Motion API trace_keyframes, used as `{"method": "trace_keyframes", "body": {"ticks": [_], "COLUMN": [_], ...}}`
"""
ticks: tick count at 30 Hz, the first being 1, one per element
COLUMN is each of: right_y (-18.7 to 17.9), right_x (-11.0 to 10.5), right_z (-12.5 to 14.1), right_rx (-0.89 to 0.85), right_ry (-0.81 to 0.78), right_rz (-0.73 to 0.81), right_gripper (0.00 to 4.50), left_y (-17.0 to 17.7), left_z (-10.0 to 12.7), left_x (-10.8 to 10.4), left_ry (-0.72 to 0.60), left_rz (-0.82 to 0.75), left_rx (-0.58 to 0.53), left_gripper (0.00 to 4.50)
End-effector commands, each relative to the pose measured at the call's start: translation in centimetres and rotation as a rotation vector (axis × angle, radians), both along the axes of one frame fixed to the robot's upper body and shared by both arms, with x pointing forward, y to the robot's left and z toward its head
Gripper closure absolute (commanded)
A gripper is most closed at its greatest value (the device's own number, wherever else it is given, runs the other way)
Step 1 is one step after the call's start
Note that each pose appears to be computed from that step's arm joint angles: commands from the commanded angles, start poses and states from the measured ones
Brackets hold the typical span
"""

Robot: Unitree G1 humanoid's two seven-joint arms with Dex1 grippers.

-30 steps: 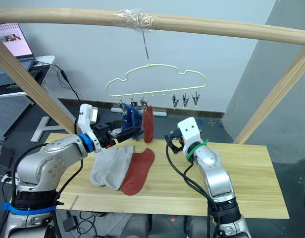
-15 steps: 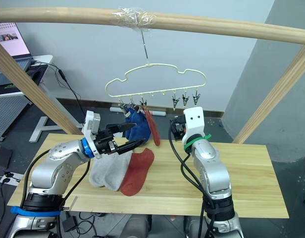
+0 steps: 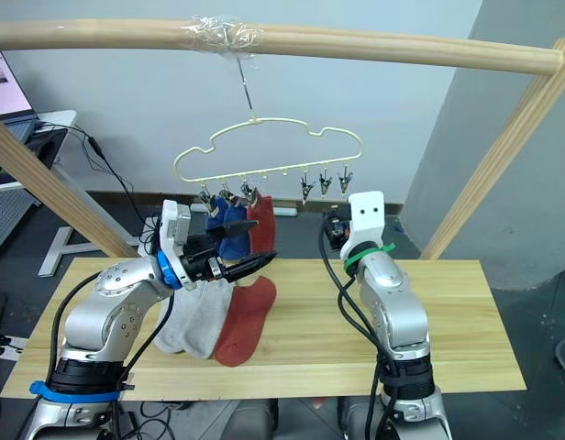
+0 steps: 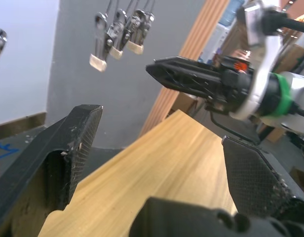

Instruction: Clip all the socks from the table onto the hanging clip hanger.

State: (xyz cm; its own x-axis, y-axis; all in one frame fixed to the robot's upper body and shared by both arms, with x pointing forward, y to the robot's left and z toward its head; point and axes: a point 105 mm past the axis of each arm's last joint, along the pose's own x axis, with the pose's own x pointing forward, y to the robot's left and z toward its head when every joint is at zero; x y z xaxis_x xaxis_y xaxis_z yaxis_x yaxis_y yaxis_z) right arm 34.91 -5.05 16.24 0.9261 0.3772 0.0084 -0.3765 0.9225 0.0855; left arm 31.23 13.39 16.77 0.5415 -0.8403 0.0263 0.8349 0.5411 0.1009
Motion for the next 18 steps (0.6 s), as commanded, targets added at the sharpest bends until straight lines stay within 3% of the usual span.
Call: {"method": "trace_keyframes", "body": {"ticks": [1, 5, 11, 18], "right_y": [1.4, 2.8, 4.1, 4.4], "right_x": [-1.1, -0.9, 0.6, 1.6], "right_z": [1.5, 2.1, 3.6, 4.6], "right_rx": [0.028, 0.051, 0.082, 0.119], "right_ry": [-0.047, -0.062, -0.111, -0.124], "right_rz": [0.069, 0.093, 0.097, 0.089], "right_gripper": [1.78, 1.78, 1.78, 1.78], "left_y": [-0.1, 0.4, 2.2, 2.2], "left_z": [2.2, 3.2, 2.9, 3.1], "left_x": [-0.2, -0.7, -1.3, -2.2], "left_ry": [-0.071, -0.100, -0.106, -0.107], "left_rz": [0.011, 0.003, 0.095, 0.086], "left_rx": [-0.045, -0.085, -0.057, -0.059], "left_gripper": [0.00, 0.00, 0.00, 0.00]}}
